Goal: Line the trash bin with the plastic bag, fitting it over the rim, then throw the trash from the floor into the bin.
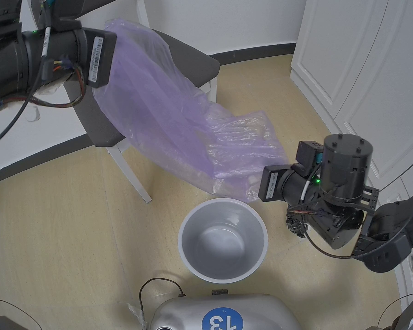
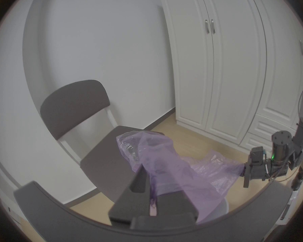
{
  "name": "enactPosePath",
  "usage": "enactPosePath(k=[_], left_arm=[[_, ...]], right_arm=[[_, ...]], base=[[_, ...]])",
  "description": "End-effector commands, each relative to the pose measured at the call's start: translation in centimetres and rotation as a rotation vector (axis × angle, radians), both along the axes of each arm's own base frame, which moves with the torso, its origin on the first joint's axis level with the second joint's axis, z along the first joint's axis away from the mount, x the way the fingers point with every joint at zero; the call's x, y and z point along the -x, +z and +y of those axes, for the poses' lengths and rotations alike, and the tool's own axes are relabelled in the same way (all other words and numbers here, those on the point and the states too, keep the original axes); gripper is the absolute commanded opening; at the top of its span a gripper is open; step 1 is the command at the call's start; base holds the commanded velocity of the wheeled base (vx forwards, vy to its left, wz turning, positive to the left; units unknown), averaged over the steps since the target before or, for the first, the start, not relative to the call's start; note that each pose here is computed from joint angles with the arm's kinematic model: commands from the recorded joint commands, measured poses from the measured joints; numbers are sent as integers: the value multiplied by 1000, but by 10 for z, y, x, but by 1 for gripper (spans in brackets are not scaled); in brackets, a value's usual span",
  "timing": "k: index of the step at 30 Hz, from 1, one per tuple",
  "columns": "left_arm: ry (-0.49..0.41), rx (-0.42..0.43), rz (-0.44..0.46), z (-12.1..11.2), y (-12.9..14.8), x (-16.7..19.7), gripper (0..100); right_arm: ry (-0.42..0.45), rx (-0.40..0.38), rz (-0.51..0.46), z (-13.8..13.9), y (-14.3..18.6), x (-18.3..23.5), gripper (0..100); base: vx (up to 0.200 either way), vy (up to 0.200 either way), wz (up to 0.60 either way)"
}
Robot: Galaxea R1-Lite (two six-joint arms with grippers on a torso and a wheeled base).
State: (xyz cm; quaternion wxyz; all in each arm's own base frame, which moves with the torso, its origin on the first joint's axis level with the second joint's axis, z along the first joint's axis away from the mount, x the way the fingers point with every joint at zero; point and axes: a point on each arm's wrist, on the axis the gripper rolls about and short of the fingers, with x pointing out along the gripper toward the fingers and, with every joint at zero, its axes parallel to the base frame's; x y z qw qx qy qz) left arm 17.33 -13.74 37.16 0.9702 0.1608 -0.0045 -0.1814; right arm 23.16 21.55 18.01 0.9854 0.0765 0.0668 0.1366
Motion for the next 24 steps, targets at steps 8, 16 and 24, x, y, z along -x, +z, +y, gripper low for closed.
enactPosePath(k=[8,16,24], left_arm=[[-71,90,102,24,-27,16,0],[-97,162,131,32,-58,28,0],[-103,86,251,44,-108,41,0]], right_arm=[[-16,37,-2,-35,3,28,0],[-13,116,77,-54,-1,48,0],[8,207,166,-76,2,75,0]], base=[[0,0,0],[0,0,0],[0,0,0]])
